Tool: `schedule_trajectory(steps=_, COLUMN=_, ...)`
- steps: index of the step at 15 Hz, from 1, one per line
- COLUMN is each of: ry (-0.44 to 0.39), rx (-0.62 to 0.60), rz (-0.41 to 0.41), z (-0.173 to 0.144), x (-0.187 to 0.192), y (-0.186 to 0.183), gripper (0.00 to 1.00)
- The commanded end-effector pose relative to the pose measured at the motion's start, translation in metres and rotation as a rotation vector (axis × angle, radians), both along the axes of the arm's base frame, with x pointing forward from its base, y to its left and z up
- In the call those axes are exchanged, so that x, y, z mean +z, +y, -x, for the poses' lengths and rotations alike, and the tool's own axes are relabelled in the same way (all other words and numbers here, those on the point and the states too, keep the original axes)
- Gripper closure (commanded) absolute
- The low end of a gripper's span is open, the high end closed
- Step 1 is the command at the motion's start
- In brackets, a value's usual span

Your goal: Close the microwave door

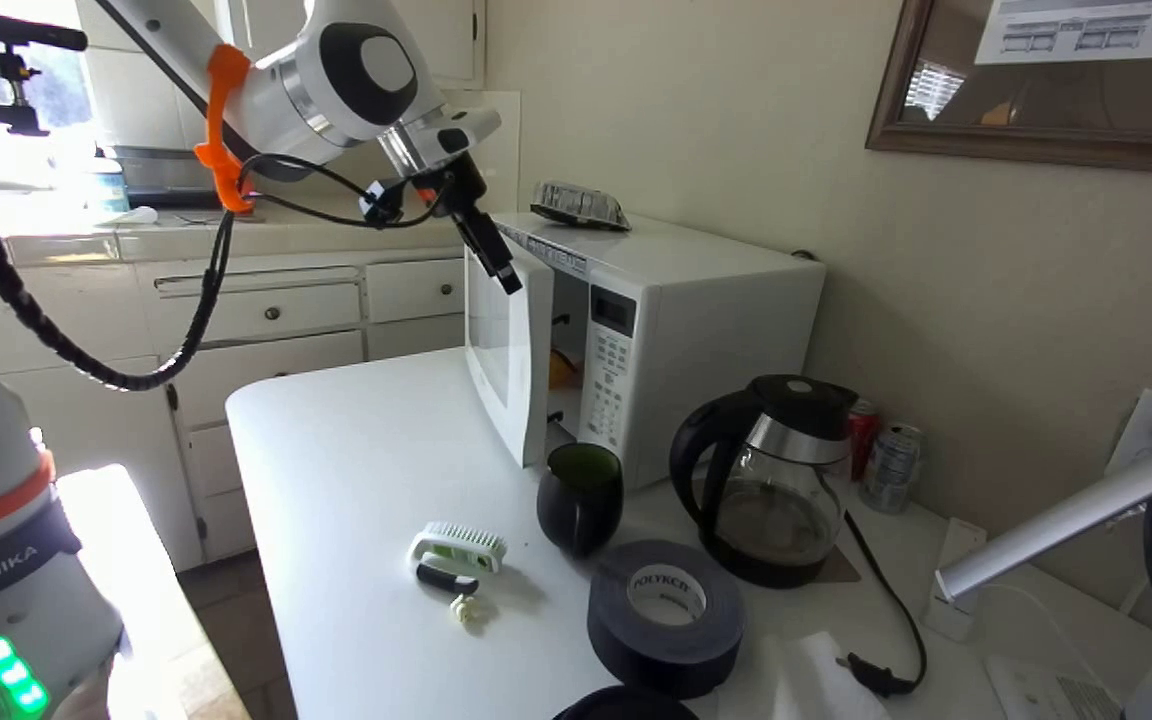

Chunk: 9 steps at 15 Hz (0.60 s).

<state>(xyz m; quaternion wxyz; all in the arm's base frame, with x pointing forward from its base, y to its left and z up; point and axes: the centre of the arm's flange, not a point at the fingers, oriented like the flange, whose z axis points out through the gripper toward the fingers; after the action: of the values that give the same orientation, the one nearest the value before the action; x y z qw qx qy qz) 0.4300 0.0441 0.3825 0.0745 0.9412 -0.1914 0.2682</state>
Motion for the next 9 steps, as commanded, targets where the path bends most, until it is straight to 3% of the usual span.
schedule_trajectory(steps=1, ry=-0.037, rx=0.030, rz=0.038, z=-0.027, x=-0.021, y=-0.013, gripper=0.00)
schedule_trajectory(steps=9, ry=-0.034, rx=0.108, rz=0.058, z=-0.056, x=-0.029, y=-0.017, gripper=0.00)
